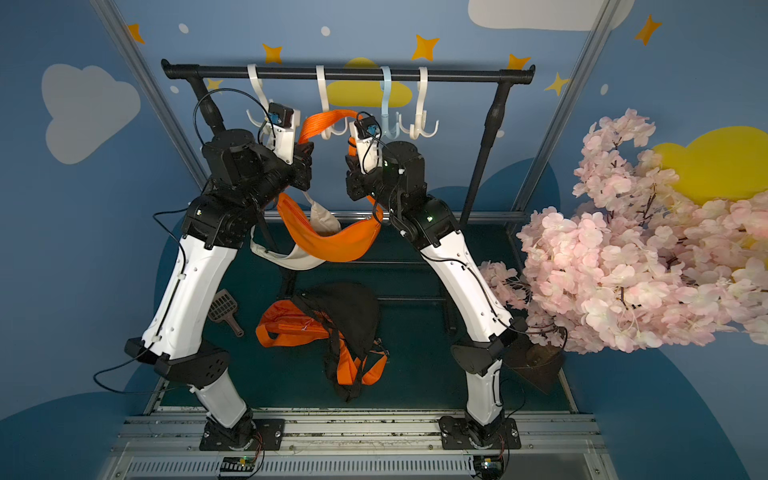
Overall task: Hang the bag on a hook
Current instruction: Hang the bag on the hook.
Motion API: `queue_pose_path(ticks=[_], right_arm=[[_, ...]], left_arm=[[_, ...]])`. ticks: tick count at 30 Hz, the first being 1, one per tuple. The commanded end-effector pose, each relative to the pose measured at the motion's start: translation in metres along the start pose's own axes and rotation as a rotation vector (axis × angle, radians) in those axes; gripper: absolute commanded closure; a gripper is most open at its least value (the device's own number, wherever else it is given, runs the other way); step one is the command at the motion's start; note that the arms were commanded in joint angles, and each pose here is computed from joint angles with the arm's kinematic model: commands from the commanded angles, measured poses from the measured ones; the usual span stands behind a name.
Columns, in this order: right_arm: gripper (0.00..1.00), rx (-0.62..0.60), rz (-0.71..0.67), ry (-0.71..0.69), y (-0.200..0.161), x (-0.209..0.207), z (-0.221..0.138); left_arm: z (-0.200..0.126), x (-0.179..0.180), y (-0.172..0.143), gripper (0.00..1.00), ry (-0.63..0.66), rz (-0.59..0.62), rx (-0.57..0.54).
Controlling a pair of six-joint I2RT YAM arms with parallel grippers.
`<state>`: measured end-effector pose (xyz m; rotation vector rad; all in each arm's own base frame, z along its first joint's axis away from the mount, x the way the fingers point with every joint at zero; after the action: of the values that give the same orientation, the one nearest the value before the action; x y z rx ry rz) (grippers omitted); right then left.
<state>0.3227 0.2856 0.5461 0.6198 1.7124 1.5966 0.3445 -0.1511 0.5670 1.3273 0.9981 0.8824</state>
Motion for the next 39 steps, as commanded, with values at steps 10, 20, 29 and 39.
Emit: queue_pose_path(ticks=[10, 20, 29, 39], right_arm=[[1.0, -0.063, 0.026, -0.021, 0.005, 0.001, 0.014], [1.0, 0.007, 0.021, 0.006, -0.01, 0.006, 0.021], [1.0, 0.065, 0.018, 0.034, -0.026, 0.011, 0.021], [0.88, 0.087, 0.02, 0.076, -0.037, 0.015, 0.012]], left_arm=[[0.0, 0.013, 0.014, 0.96, -0.027, -0.094, -0.05], [0.018, 0.029, -0.009, 0.96, 0.014, -0.144, 0.055], [0.02, 0.029, -0.022, 0.92, -0.039, -0.152, 0.114], [-0.013, 0.018, -0.029, 0.44, -0.207, -0.099, -0.046]])
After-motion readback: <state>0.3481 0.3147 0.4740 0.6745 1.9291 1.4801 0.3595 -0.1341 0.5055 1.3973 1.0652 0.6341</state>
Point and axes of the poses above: each gripper's point midway between its finger pads, its own z axis out along the fingers, its own x axis along the line the jaws close on, y = z × x, the point moved 10 cm from there along -z, back along the fingers, and after that the axes turned 11 degrees about -z, right-handed, at the moved point
